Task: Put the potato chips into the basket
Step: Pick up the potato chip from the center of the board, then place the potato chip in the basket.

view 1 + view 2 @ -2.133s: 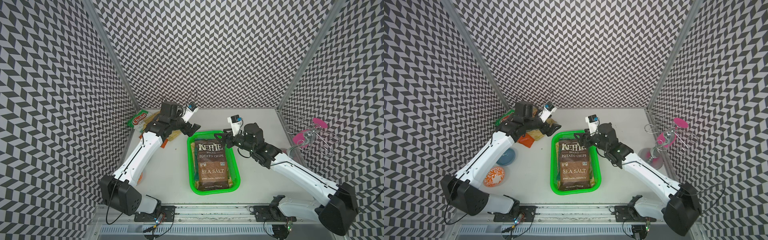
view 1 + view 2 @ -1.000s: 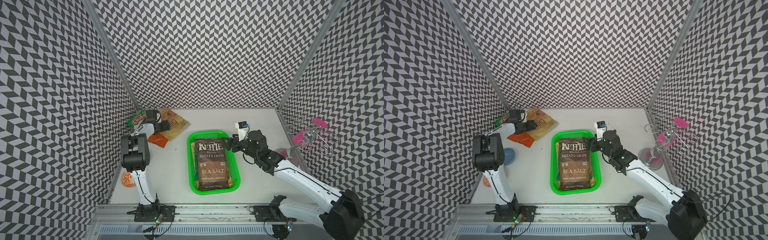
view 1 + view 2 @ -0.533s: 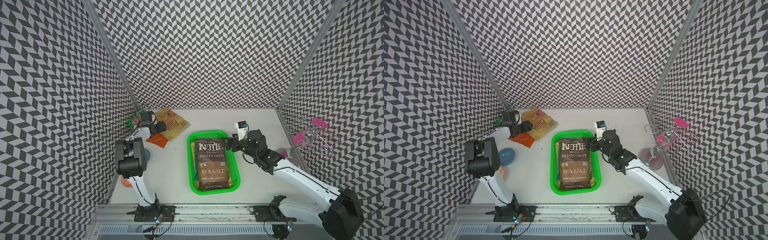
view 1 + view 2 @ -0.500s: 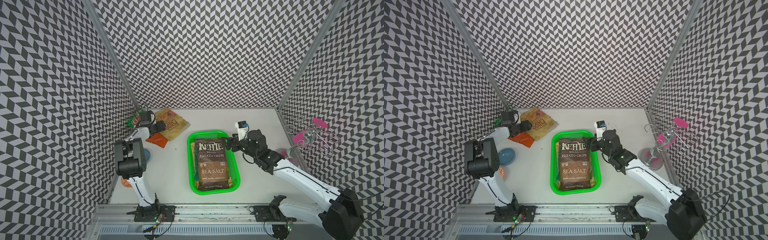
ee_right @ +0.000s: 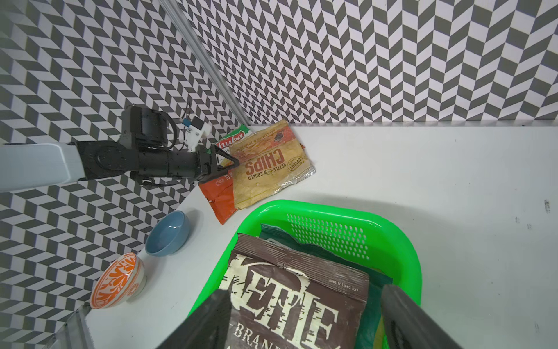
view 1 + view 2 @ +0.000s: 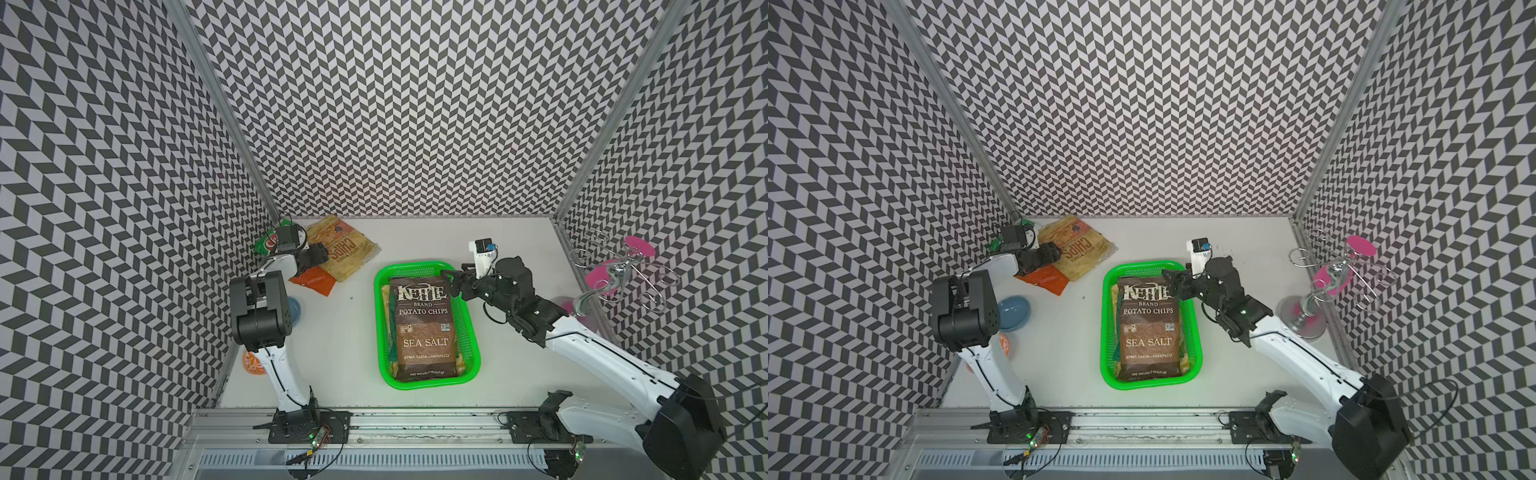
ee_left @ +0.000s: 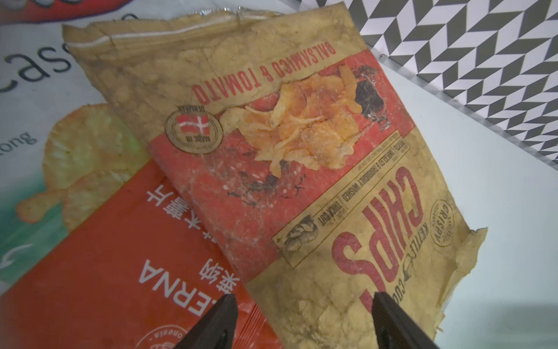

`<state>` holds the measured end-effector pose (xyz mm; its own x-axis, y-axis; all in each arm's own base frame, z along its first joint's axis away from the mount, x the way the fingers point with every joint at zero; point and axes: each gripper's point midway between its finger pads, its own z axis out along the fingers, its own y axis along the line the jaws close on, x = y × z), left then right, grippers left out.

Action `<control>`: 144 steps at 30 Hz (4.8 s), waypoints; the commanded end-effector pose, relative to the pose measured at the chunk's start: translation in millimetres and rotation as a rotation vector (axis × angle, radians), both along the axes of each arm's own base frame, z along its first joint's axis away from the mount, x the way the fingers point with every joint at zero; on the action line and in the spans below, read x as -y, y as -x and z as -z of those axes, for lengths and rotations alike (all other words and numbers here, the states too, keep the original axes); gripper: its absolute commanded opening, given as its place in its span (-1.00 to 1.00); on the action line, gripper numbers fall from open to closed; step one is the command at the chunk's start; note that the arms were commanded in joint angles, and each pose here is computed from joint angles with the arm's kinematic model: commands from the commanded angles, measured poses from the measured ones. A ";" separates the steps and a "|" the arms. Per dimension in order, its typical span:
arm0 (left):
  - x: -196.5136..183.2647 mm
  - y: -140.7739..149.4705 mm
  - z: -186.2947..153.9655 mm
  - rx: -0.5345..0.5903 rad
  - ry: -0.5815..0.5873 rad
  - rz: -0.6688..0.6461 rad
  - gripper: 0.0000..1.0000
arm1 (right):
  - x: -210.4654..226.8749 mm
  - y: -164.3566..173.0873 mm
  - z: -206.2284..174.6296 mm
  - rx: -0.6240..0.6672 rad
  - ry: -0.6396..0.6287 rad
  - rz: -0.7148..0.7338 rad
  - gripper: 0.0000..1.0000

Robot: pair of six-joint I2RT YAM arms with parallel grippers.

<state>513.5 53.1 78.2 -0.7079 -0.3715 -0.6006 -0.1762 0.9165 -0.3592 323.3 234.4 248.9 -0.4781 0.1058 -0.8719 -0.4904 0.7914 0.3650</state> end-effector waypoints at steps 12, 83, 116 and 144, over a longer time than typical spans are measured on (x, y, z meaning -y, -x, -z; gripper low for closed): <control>-2.6 -15.2 8.8 -0.019 0.027 -0.035 0.44 | -10.0 -7.5 -24.1 0.052 -0.057 -0.031 0.64; 109.6 18.4 -275.1 0.506 -0.103 0.426 -1.00 | 16.2 1.5 -34.2 0.085 -0.023 0.059 0.64; 275.3 252.1 -283.1 0.479 0.359 0.988 -1.00 | 124.2 3.9 -11.6 0.014 -0.002 0.371 0.64; 298.5 277.5 -201.4 0.317 0.328 1.026 -0.03 | 67.4 17.0 0.3 -0.042 -0.126 0.055 0.64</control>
<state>237.2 -241.8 240.0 -0.7353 0.1006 -0.6702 0.6262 0.4790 -0.6152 311.6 143.7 243.8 -0.4888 0.2508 -0.8356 -0.3100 0.8453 0.4351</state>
